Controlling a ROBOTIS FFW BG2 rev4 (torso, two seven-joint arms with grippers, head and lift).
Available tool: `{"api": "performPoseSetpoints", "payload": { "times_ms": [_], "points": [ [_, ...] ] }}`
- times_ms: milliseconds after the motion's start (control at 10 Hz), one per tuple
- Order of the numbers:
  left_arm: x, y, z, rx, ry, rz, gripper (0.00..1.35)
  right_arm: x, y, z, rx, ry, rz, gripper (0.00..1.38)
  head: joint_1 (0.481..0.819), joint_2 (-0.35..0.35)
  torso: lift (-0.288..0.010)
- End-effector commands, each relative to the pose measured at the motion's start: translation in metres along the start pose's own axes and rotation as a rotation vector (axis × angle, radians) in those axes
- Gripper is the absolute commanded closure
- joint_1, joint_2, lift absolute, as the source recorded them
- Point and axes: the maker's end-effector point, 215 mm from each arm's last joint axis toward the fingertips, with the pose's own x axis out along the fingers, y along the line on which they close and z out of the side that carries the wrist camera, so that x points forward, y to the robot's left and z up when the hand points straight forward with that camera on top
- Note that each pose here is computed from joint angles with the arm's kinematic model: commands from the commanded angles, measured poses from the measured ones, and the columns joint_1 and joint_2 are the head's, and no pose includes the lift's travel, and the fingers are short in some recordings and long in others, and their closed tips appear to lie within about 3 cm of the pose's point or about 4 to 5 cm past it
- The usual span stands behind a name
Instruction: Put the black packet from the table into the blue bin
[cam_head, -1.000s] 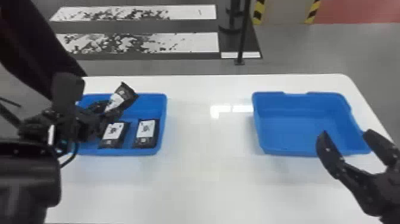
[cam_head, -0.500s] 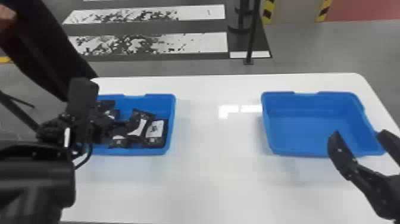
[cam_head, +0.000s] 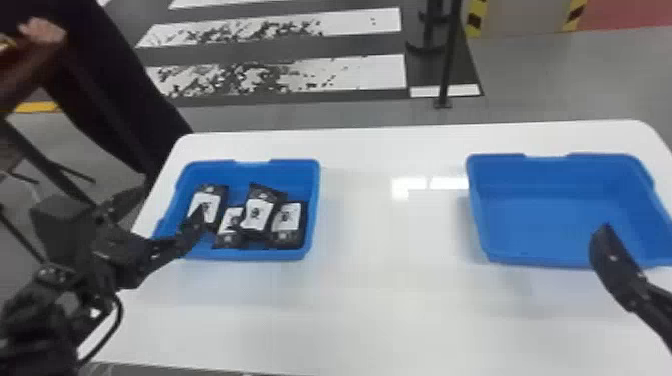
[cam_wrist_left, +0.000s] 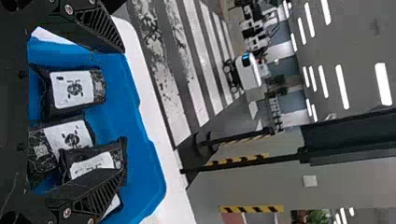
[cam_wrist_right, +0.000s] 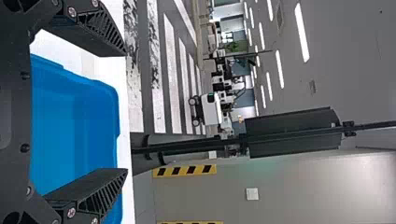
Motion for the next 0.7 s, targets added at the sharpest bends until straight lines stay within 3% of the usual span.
{"api": "performPoseSetpoints", "payload": {
  "times_ms": [0, 200, 300, 600],
  "points": [
    [-0.029, -0.006, 0.007, -0.068, -0.103, 0.013, 0.13, -0.003, -0.001, -0.001, 0.000, 0.005, -0.003, 0.13, 0.695, 0.181, -0.110],
    [-0.061, -0.029, 0.042, -0.234, -0.311, 0.058, 0.13, -0.005, -0.002, 0.000, -0.004, 0.006, -0.005, 0.13, 0.695, 0.196, -0.110],
    [-0.076, -0.038, 0.049, -0.320, -0.367, 0.092, 0.13, -0.007, -0.003, -0.001, -0.003, 0.010, -0.007, 0.13, 0.695, 0.178, -0.110],
    [-0.107, -0.041, 0.057, -0.379, -0.360, 0.173, 0.13, -0.011, -0.002, -0.002, 0.000, 0.016, -0.009, 0.13, 0.695, 0.151, -0.110]
  ]
}}
